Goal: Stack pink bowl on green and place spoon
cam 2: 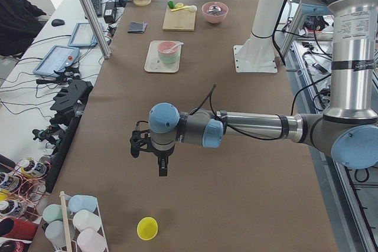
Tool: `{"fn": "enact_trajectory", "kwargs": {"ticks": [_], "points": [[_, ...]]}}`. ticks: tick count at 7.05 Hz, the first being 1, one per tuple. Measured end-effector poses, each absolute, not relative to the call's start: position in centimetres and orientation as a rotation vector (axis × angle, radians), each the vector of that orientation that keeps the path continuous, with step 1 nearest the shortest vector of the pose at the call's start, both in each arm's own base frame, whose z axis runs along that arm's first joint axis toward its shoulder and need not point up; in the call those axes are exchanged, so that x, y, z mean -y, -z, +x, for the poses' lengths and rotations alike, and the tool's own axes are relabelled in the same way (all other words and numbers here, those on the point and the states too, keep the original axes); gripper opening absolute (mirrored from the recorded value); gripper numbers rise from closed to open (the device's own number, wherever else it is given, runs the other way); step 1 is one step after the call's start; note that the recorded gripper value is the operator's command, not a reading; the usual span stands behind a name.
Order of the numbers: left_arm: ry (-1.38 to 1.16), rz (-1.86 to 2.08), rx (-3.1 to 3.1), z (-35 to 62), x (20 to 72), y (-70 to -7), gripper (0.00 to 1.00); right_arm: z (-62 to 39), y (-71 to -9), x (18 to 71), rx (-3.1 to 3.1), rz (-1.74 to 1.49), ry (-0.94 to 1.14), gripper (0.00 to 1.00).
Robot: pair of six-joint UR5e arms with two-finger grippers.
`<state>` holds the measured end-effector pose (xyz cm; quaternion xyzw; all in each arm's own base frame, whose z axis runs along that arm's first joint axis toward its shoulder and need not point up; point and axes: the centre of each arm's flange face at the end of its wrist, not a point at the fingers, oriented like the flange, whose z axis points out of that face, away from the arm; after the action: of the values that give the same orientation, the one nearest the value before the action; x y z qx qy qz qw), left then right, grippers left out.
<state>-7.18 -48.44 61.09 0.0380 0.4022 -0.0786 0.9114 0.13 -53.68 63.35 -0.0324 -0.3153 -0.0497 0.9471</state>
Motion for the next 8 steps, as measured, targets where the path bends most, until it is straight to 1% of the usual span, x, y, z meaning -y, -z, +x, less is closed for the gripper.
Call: {"fn": "enact_trajectory", "kwargs": {"ticks": [2, 4, 8], "points": [[0.167, 0.071, -0.831, -6.3, 51.2, -60.3, 0.98, 0.5, -63.1, 53.7, 0.655, -0.062, 0.092, 1.00], [0.144, 0.083, -0.833, -5.5, 52.7, -59.9, 0.98, 1.7, -62.8, 53.5, 0.702, -0.053, 0.066, 1.00], [0.144, 0.077, -0.832, -5.4, 52.6, -60.4, 0.98, 2.2, -62.5, 53.4, 0.737, -0.048, 0.053, 1.00]]}}
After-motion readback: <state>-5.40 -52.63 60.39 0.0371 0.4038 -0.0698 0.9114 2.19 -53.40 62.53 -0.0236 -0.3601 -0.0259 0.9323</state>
